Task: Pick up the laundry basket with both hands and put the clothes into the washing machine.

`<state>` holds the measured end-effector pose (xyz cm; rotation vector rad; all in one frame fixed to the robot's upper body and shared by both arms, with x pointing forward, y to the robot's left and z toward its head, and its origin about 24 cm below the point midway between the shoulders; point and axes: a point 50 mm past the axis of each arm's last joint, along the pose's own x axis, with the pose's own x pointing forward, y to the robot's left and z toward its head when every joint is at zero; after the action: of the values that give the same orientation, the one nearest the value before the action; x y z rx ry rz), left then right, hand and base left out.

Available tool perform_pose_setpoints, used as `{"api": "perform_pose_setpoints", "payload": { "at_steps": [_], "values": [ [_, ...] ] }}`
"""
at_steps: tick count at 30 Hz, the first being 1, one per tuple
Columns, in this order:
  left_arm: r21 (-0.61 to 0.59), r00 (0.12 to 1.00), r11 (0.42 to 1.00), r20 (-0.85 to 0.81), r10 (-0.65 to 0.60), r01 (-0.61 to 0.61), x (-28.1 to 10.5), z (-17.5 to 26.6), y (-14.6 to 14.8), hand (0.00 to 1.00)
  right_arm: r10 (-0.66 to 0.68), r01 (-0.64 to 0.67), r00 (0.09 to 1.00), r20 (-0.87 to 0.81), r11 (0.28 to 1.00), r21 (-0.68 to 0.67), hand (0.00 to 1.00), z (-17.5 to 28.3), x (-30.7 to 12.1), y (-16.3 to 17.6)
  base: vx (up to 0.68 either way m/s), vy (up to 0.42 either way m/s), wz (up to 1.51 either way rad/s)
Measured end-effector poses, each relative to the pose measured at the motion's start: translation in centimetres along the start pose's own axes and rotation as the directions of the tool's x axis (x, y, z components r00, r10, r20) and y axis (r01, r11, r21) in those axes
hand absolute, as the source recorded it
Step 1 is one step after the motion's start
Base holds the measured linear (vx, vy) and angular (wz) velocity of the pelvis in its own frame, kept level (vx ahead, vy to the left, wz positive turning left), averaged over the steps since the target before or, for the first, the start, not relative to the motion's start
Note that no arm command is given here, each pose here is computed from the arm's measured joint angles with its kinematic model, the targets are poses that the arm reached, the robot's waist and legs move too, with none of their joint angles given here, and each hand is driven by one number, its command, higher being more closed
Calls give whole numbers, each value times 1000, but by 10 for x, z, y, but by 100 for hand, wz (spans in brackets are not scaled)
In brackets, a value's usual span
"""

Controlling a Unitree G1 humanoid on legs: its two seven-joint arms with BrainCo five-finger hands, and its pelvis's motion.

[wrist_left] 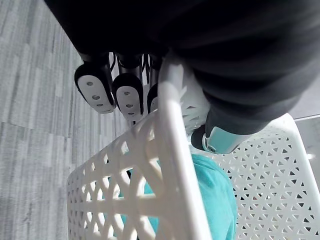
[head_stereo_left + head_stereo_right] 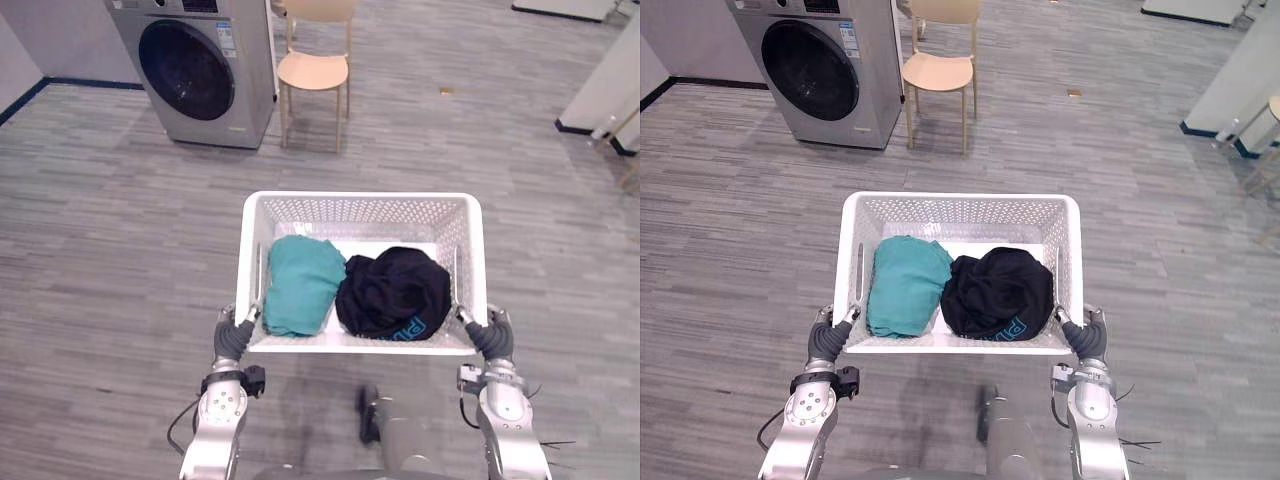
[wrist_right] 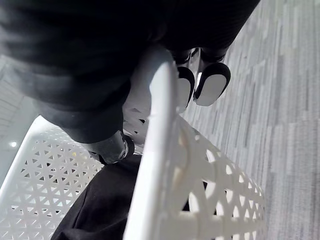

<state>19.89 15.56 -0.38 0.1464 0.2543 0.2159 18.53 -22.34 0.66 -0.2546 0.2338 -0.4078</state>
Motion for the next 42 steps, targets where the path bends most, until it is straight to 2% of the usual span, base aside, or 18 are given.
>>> {"api": "perform_pose_setpoints", "payload": {
  "at_steps": [8, 14, 25, 30, 37, 42],
  "values": [
    [-1, 999, 1000, -34, -14, 14, -9, -10, 3, 100, -12, 12, 999, 31, 1000, 11, 100, 7, -6, -3, 528, -72, 0],
    [10, 999, 1000, -40, 5, -4, -7, -11, 8, 100, 28, -28, 999, -17, 1000, -11, 100, -3, 12, 8, 518, 252, -28],
    [75, 998, 997, -59, 31, -26, -4, -17, 24, 100, 77, -77, 995, -62, 997, 15, 100, -12, 10, 26, 448, 185, -11],
    [59, 999, 998, -31, 35, -33, 1, -9, 23, 100, 63, -62, 997, -38, 998, 23, 100, -6, 11, 24, 497, -60, 7],
    [-13, 999, 1000, -44, 22, -23, 1, -8, 7, 100, 31, -31, 999, -19, 1000, 6, 100, -3, 6, 10, 496, -147, 20],
    [-41, 999, 999, -46, 28, -30, -5, -10, 10, 100, 13, -14, 999, 30, 1000, 21, 100, 8, 0, 6, 445, -69, 0]
  ]
}}
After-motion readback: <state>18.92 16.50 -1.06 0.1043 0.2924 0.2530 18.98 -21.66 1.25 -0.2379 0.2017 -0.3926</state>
